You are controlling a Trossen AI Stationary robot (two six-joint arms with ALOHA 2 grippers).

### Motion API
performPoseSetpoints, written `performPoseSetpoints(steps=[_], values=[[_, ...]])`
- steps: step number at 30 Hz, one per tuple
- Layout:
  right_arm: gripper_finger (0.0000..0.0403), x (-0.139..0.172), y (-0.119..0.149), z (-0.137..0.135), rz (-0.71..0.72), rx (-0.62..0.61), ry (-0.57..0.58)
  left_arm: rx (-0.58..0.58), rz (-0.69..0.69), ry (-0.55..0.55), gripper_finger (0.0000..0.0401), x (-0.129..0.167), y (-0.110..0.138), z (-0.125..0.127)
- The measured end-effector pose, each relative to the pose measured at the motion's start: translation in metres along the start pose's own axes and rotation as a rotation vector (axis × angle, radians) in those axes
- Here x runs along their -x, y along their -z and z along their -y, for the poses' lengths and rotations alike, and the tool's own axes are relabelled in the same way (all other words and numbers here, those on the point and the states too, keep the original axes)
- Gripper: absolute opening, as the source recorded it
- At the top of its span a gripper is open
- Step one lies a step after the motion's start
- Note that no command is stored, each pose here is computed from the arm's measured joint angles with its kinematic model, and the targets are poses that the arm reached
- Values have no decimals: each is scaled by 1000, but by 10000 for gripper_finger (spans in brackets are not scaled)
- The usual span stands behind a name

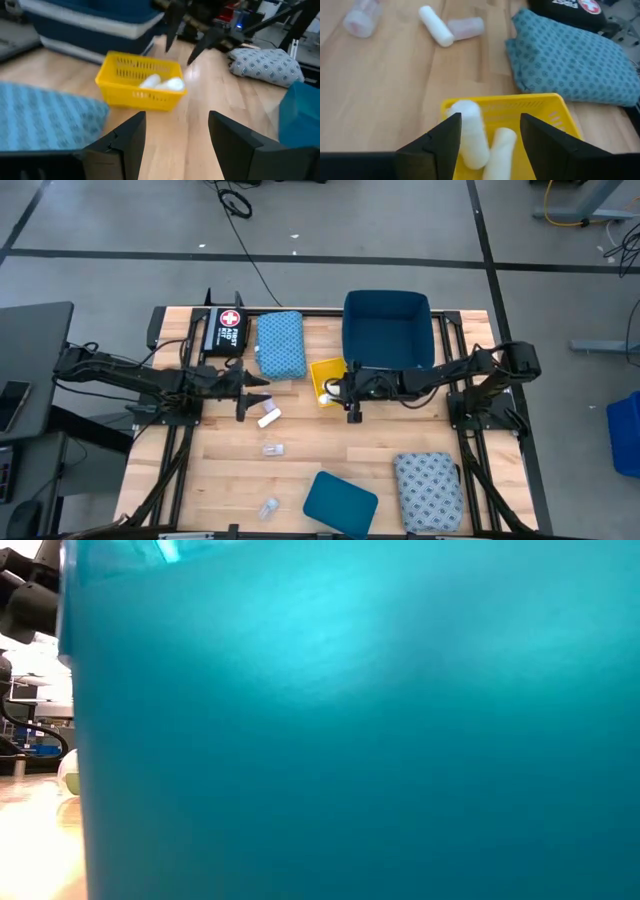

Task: Pick & place medical supplies in basket/bin
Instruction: Put the white bandage into the yellow basket

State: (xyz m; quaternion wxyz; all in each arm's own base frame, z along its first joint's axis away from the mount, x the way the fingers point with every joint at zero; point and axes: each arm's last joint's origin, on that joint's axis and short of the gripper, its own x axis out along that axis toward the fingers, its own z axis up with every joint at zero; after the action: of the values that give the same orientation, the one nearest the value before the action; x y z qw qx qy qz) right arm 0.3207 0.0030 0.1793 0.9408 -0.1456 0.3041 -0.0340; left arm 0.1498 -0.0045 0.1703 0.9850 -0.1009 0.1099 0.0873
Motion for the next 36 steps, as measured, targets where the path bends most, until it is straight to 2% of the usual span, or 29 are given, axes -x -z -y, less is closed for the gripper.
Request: performPoseSetpoints(steps=[7, 13, 17, 23, 26, 36], values=[[208, 14, -5, -18, -41, 54, 68, 134, -141, 57, 212, -3, 14, 4], [208, 17, -4, -29, -76, 82, 120, 134, -259, 99, 213, -11, 10, 21], [208, 18, -4, -32, -85, 55, 138, 92, -413, 47, 213, -20, 2, 34], [208, 20, -1, -38, -116, 56, 139, 65, -674, -104, 213, -33, 0, 48], [208, 21, -1, -40, -120, 65, 157, 67, -740, -160, 213, -44, 5, 53], [208, 22, -1, -41, -127, 69, 154, 67, -910, -208, 213, -72, 30, 58]])
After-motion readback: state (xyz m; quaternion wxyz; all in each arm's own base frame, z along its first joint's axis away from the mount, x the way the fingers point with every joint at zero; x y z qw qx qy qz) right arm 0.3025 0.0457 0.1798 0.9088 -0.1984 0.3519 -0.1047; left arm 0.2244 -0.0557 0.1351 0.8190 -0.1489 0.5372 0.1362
